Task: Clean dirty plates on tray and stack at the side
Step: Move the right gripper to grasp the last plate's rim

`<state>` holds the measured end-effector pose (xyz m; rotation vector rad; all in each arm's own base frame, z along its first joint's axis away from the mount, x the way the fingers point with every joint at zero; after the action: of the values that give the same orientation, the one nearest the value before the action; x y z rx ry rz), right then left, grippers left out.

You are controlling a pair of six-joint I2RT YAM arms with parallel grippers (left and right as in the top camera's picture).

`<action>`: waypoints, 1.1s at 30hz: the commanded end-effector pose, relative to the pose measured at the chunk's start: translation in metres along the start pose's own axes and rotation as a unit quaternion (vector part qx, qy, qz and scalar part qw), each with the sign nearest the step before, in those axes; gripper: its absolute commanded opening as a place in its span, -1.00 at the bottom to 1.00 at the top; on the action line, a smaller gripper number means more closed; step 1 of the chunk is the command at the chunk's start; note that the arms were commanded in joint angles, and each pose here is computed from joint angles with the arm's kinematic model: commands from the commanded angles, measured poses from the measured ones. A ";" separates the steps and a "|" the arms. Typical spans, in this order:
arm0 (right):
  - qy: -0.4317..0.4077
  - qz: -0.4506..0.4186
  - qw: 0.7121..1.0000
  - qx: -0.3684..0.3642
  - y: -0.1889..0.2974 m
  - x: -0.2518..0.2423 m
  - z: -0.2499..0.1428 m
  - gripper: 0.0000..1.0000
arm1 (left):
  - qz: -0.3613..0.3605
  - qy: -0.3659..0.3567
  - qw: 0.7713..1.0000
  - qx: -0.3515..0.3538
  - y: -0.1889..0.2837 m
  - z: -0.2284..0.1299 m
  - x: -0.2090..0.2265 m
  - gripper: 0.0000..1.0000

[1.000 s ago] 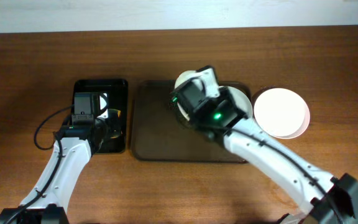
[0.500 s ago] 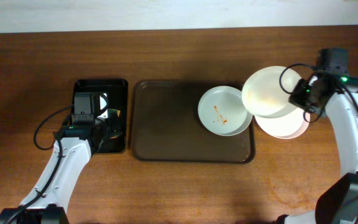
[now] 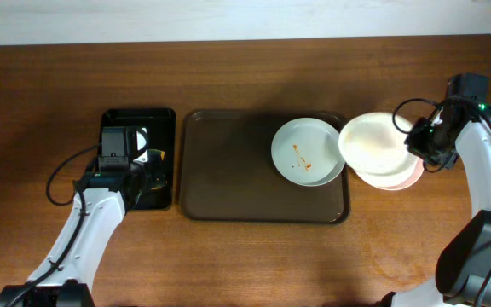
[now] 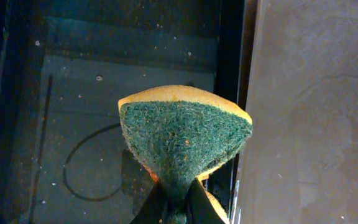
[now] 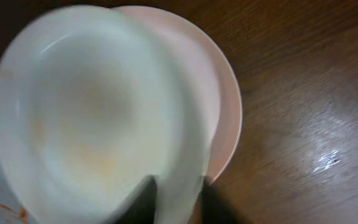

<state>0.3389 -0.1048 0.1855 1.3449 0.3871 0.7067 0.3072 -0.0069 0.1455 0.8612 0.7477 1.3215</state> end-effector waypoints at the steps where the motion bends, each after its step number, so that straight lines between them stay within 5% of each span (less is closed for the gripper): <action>1: -0.003 -0.009 1.000 -0.008 0.002 -0.003 0.004 -0.17 | 0.004 -0.005 1.000 0.002 -0.001 -0.001 0.002 -1.00; 8: 0.100 0.161 0.976 0.108 0.007 0.049 -0.038 -0.12 | 0.004 -0.005 1.000 0.006 -0.001 -0.002 0.002 -1.00; 16: 0.142 0.085 0.971 0.170 -0.032 0.088 -0.109 -0.31 | 0.004 -0.005 1.000 0.006 -0.001 -0.002 0.002 -1.00; 29: 0.121 0.066 0.977 0.166 -0.087 0.073 -0.123 -0.38 | 0.004 -0.005 1.000 0.006 -0.001 -0.002 0.002 -1.00; 33: 0.119 0.060 0.976 0.173 -0.096 0.067 -0.135 -0.78 | 0.002 -0.005 1.000 0.006 -0.001 -0.002 0.002 -1.00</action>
<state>0.3353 0.0299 0.0833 1.6138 0.6128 0.9658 0.3063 -0.0068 0.1449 0.8662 0.7530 1.3192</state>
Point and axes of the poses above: each gripper's point midway between its finger pads, its own y axis back along the fingers, its own x axis along the line the jaws close on, z = x × y, the point moved 8 cm from there along y, back along the fingers, and after that the axes turned 14 degrees about -y, right-handed, at the moved point
